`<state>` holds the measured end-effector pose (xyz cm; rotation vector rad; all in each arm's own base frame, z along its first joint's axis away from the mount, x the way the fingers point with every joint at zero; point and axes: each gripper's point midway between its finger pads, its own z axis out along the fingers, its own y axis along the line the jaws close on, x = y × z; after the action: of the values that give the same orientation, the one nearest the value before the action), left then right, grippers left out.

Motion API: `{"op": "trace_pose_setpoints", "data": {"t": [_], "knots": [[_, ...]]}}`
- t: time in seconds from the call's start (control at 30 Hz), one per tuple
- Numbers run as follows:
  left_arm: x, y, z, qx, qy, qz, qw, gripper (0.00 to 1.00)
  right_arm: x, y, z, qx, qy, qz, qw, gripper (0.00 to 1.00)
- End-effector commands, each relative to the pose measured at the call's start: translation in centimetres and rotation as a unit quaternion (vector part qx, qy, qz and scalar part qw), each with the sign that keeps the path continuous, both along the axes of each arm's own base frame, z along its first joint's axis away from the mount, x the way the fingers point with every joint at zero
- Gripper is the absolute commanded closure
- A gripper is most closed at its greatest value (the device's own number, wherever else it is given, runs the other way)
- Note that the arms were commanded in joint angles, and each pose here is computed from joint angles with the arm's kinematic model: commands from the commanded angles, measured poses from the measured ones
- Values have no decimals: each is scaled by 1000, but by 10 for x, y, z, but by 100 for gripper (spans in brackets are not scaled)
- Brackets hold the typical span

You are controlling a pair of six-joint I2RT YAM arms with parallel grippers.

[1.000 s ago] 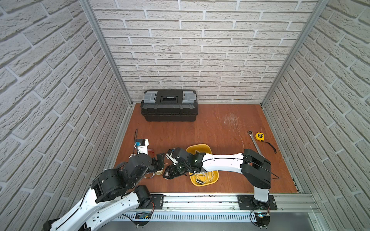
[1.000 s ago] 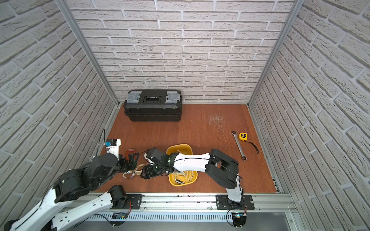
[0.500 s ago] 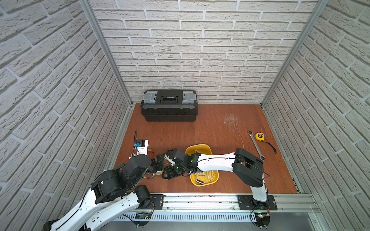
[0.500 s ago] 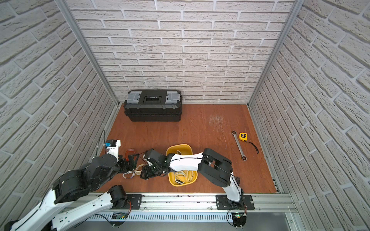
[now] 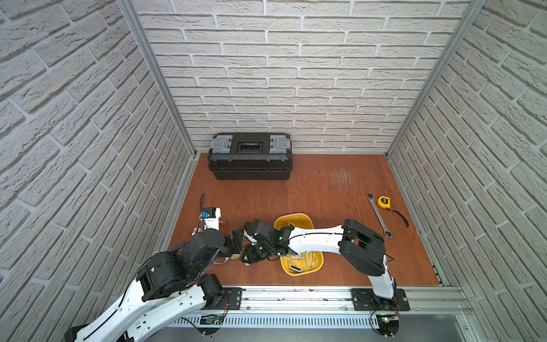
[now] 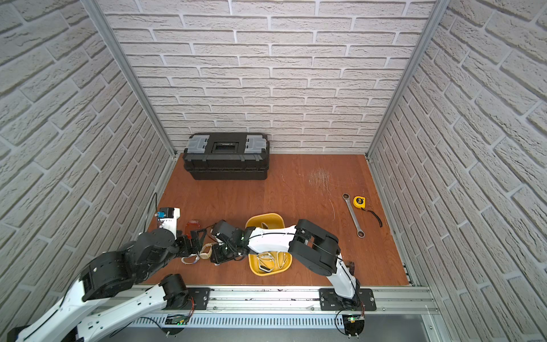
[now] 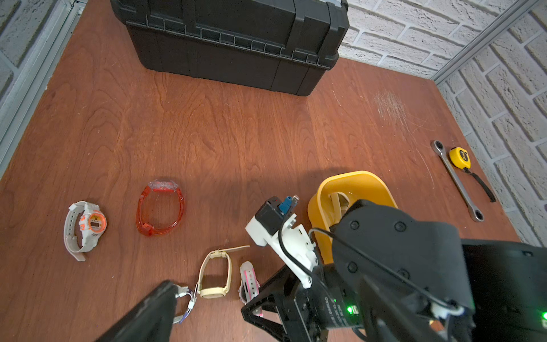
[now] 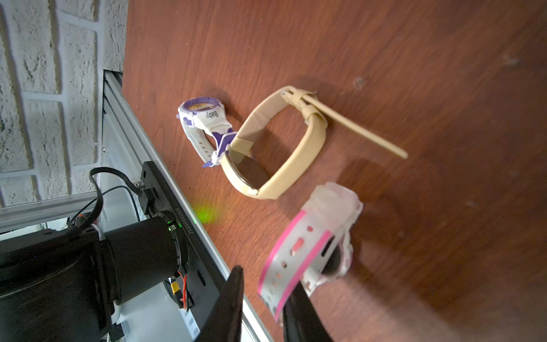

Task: Put the watch into the storage box
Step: Pick up the watch at the center of the board.

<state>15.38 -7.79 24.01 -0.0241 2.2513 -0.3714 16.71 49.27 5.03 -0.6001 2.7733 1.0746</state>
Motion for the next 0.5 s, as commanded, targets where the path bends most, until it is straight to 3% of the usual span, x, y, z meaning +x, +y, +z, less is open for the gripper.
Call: {"op": "trace_pose_setpoints", "data": {"t": [0.0, 0.07, 0.27, 0.3, 0.47], "knots": [[0, 2, -2, 1, -3, 1, 1000, 2, 5, 7, 11, 11, -12, 3, 1000, 86], [0, 3, -2, 0, -5, 2, 1000, 2, 5, 6, 15, 10, -15, 7, 1000, 97], [0, 3, -1, 0, -8, 2, 1000, 2, 7, -4, 41, -1, -45, 12, 999, 98], [0, 3, 0, 0, -9, 1, 1000, 2, 9, -8, 59, 0, -58, 12, 998, 98], [1, 1, 2, 1, -9, 0, 1000, 2, 25, -58, 91, -78, -102, -12, 992, 98]]}}
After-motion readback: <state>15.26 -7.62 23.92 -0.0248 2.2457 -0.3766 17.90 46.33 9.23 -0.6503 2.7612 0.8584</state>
